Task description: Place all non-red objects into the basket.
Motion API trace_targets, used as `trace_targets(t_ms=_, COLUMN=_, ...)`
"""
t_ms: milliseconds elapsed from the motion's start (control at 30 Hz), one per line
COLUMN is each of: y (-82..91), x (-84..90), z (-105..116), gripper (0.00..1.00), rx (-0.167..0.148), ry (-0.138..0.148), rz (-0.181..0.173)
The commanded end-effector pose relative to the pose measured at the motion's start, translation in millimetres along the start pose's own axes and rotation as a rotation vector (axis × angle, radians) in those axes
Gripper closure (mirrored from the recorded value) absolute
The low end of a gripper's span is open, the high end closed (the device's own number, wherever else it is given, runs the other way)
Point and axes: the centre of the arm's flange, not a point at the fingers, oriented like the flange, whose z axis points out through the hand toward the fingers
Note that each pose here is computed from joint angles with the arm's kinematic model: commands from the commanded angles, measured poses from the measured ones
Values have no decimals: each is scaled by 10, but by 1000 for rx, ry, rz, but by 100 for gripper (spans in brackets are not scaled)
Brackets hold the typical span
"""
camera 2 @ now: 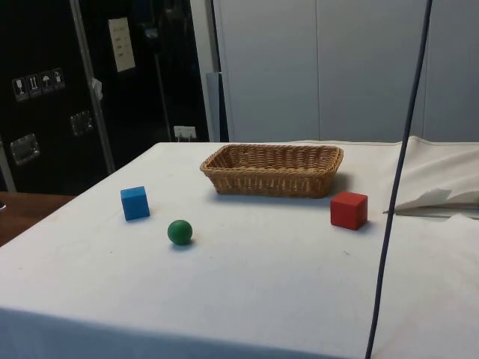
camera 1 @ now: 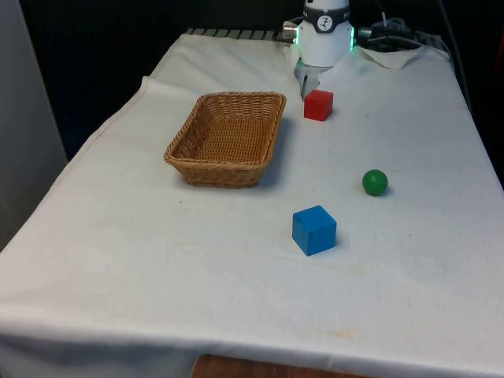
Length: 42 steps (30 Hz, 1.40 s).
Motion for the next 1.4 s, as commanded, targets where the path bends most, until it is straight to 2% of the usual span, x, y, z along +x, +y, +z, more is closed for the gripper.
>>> trace_targets(t_ms=0, y=-49, x=46, z=15, gripper=0, rx=-10, ry=5, rz=4)
trace_targets(t_ms=567, y=-256, x=331, z=138, gripper=0, rx=-21, ry=34, rz=12)
trace_targets(t_ms=600, y=-233, x=310, z=130, gripper=0, rx=-17, ry=31, rz=9)
trace_targets(t_ms=733, y=-301, x=424, z=188, gripper=0, rx=-21, ry=43, rz=17)
trace_targets(t_ms=867, y=-310, x=465, z=211, gripper=0, rx=-25, ry=46, rz=17)
trace_targets(t_ms=1133, y=-308, x=633, z=398, gripper=0, rx=-17, ry=55, rz=49)
trace_targets(t_ms=1167, y=-311, x=615, z=368, gripper=0, rx=-26, ry=57, rz=42)
trace_targets(t_ms=1233, y=-294, x=667, z=463, gripper=0, rx=-12, ry=58, rz=63)
trace_targets(t_ms=1367, y=-274, x=705, z=561, gripper=0, rx=-6, ry=60, rz=81)
